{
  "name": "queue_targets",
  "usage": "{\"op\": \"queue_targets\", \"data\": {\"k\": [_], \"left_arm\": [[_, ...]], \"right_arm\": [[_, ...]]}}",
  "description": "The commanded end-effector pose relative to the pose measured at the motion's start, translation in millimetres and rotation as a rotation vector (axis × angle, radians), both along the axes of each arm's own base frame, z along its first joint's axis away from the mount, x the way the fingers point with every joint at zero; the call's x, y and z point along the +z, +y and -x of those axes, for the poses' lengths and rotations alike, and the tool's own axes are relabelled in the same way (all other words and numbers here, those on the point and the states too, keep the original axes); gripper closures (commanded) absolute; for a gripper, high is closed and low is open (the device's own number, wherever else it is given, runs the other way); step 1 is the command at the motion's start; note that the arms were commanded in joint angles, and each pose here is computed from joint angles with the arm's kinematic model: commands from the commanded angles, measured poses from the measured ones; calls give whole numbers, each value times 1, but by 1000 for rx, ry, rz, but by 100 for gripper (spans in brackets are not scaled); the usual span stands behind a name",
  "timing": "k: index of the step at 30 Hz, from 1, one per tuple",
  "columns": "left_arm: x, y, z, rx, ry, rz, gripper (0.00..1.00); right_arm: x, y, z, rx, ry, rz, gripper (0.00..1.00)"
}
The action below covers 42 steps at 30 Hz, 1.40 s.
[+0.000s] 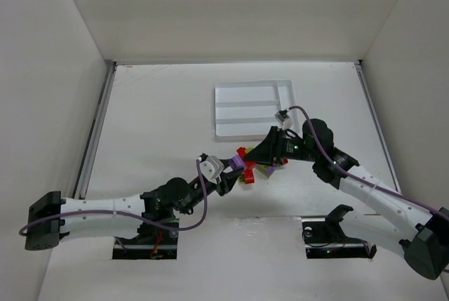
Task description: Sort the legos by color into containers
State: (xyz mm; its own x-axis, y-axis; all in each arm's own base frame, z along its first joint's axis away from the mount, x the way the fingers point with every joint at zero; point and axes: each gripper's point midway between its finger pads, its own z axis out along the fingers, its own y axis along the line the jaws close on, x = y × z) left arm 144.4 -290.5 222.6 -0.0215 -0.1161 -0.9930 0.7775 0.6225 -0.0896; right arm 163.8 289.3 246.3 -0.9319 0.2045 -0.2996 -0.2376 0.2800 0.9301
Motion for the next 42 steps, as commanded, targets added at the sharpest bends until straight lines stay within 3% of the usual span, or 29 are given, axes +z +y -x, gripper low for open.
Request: {"op": "queue_targets", "data": {"k": [1,6,10,15,20,25,34,42], "left_arm": [[48,-1,3,-3,-51,127,75],[44,9,4,25,-37,128,83],[38,23,-1,81,-14,141,84],[35,30,-29,208,37,129,82],[31,16,-79,359,150,41,81],[13,4,-149,504,344,16,80],[-21,-14,-280,633,595,38,81],[-68,-3,-344,724,706,11,81]], "right_arm": [[15,-5,-3,-9,-53,-59,80],[31,-23,-23,-91,-95,-110,81],[42,-34,-38,-143,-128,-147,81],[36,-48,-83,-302,-195,-74,81],[-2,-70,-140,-535,-257,132,81],[-24,-87,-165,-676,-331,282,82],[-41,-94,-176,-786,-405,349,83],[-62,-83,-164,-791,-466,376,83]]}}
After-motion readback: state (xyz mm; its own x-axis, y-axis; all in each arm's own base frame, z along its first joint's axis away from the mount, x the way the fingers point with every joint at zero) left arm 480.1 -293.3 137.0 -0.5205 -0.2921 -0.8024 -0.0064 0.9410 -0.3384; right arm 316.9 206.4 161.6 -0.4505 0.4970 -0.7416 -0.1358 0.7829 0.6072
